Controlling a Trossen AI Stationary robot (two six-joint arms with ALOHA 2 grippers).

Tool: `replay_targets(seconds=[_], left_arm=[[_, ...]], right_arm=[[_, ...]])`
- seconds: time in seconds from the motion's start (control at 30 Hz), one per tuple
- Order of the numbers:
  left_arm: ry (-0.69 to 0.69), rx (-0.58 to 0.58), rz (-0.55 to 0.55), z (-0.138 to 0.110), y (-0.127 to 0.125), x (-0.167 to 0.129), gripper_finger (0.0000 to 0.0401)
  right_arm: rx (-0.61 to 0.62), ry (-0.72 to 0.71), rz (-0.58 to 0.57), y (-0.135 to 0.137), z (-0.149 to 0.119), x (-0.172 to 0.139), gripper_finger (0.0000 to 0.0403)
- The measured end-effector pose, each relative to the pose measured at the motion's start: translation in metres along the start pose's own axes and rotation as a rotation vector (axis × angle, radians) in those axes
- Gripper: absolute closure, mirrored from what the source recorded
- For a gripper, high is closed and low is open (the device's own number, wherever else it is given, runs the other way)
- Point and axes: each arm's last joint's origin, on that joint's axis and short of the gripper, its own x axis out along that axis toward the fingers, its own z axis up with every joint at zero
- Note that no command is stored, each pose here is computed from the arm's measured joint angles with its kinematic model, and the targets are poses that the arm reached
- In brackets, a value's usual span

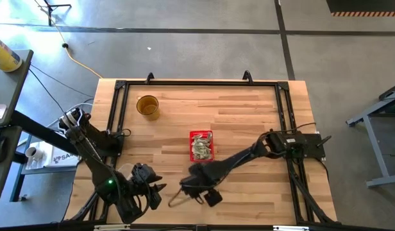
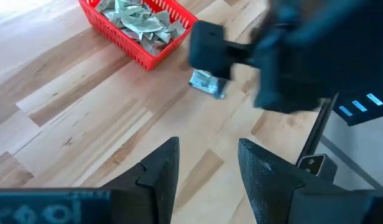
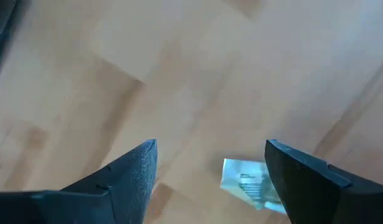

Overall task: Pick and place Stevia / Truvia into bins
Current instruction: Put the white stevia packet into the red basket

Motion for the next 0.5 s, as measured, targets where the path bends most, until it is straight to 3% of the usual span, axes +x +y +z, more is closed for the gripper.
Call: replay_targets(seconds=[0.17,0.4,0.5], left_arm=[[-0.002,0.005,0.005,0.0,0.001,0.0,0.0201],[-0.002,0.014,0.009,0.0,0.001,0.0,0.0201],[-0.002,0.027,0.01,0.0,0.001,0.0,0.0201]], right_arm=[[-0.173,-0.042,-0.124,0.011,0.007,-0.001,0.0115],[-0.129,0.075,-0.161,-0.017,-0.019,0.023,0.0115],[-0.156,0.109,-0.108,-0.024,-0.024,0.022,0.0115]])
